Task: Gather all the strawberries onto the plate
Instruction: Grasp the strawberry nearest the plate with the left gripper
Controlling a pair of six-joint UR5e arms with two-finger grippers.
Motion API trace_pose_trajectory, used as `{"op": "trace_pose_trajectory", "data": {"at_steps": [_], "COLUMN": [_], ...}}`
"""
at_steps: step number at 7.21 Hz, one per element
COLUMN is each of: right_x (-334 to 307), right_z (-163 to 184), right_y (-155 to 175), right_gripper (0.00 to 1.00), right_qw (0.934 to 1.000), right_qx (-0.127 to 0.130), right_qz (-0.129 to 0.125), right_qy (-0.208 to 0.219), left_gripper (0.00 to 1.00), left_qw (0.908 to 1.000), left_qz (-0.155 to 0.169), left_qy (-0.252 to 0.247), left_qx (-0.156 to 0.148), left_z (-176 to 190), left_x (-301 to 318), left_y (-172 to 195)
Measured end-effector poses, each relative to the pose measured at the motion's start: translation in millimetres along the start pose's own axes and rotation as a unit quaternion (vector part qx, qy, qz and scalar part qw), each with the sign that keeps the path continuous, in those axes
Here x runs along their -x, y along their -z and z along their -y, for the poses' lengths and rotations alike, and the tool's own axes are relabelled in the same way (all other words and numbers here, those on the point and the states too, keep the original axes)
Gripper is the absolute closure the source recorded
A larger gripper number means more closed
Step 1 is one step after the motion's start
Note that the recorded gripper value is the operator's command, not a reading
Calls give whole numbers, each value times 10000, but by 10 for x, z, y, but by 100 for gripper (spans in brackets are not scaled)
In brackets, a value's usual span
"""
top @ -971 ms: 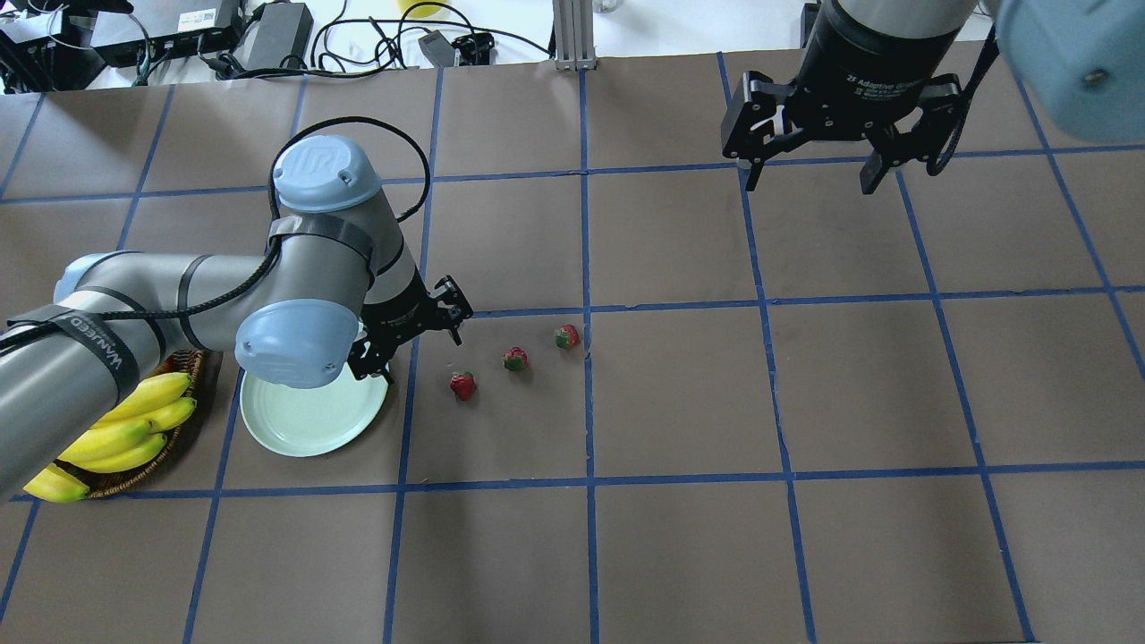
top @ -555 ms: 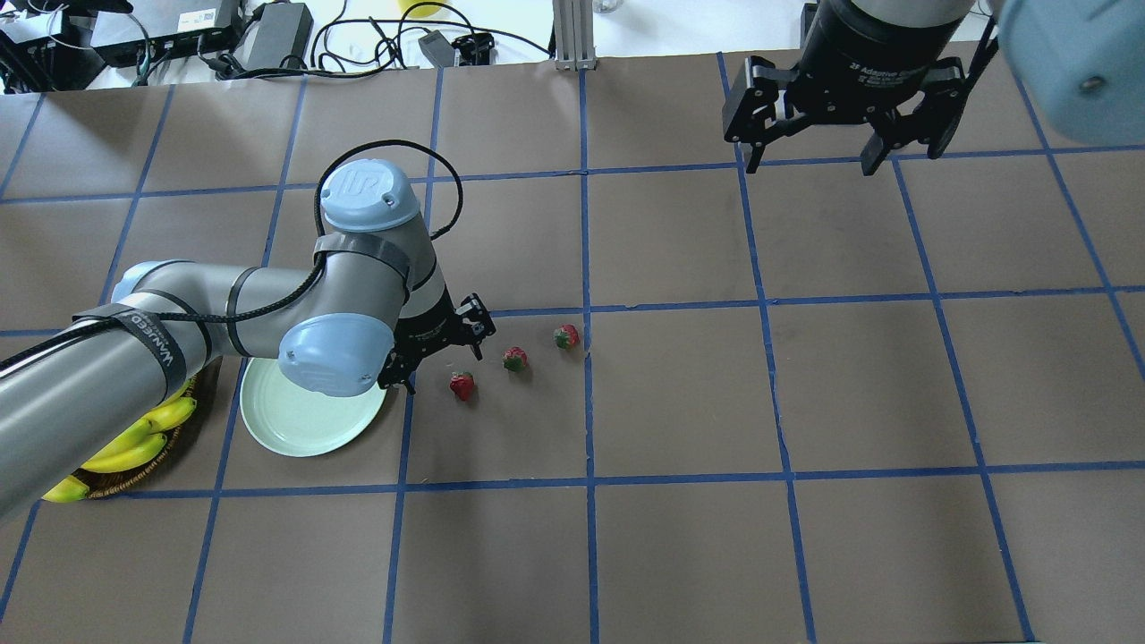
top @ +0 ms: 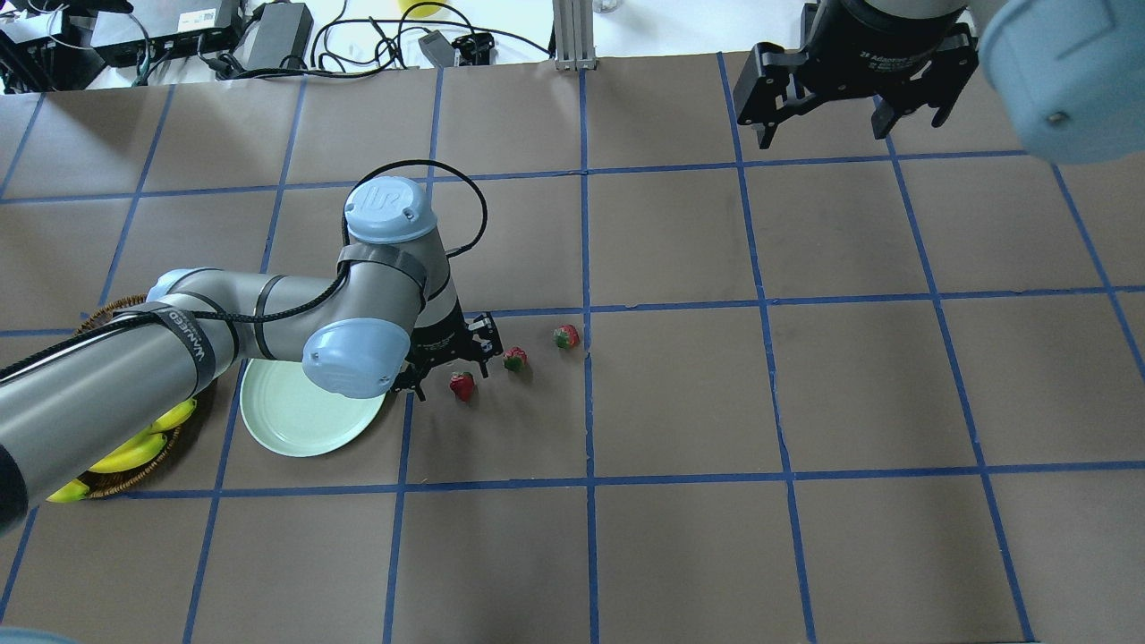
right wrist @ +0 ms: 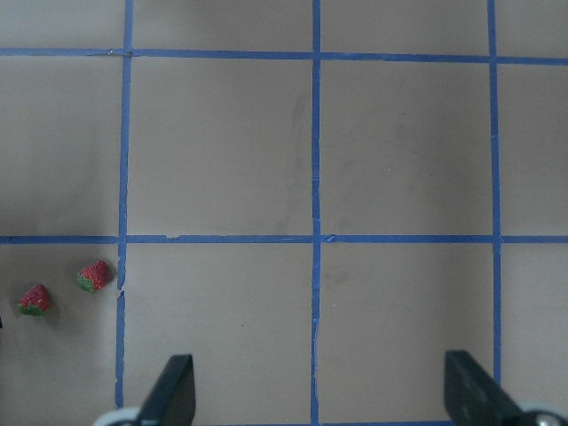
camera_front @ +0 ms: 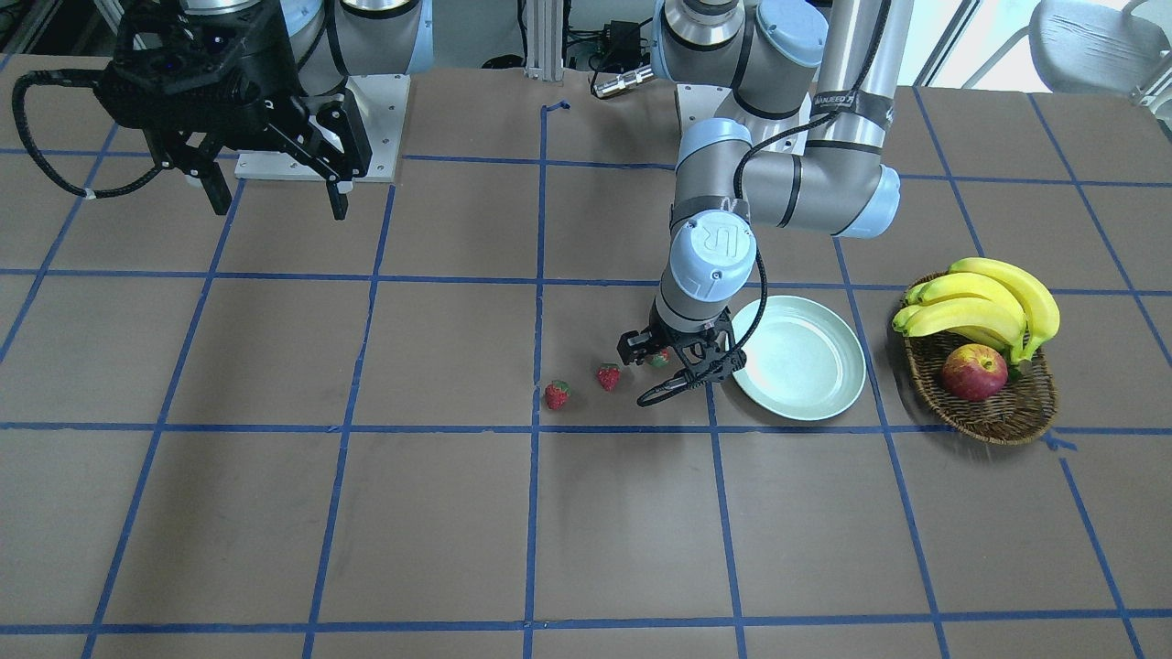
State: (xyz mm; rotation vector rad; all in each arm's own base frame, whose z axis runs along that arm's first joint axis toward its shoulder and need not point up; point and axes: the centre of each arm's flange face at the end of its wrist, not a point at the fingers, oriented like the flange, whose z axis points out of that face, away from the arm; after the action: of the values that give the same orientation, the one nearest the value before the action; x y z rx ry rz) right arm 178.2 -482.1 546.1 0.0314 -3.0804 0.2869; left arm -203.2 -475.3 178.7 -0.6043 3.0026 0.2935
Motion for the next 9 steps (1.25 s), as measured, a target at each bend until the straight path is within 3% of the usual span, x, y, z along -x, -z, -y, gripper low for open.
{"op": "trace_pose_trajectory", "data": {"at_steps": [2,6,9], "right_x": [0,2,-7], "right_z": [-30,-45,-46], "right_y": [-29,-48,-52], "right_gripper": [0,0,0], "right_qw": [9999,9997,9997], "right_qx": [153,242,249], "right_qz": [5,25,6], "right_qy": [20,22,24], "left_gripper": [98,100,100], "left_qw": [10000,9998,9989], "left_qz": [39,-95,-60], "left_qy": [-6,-165,-285], "left_qx": [76,-17,-363], "left_z": [22,95,177], "left_x": [-15,-75,-26], "left_y": [-89,32,397]}}
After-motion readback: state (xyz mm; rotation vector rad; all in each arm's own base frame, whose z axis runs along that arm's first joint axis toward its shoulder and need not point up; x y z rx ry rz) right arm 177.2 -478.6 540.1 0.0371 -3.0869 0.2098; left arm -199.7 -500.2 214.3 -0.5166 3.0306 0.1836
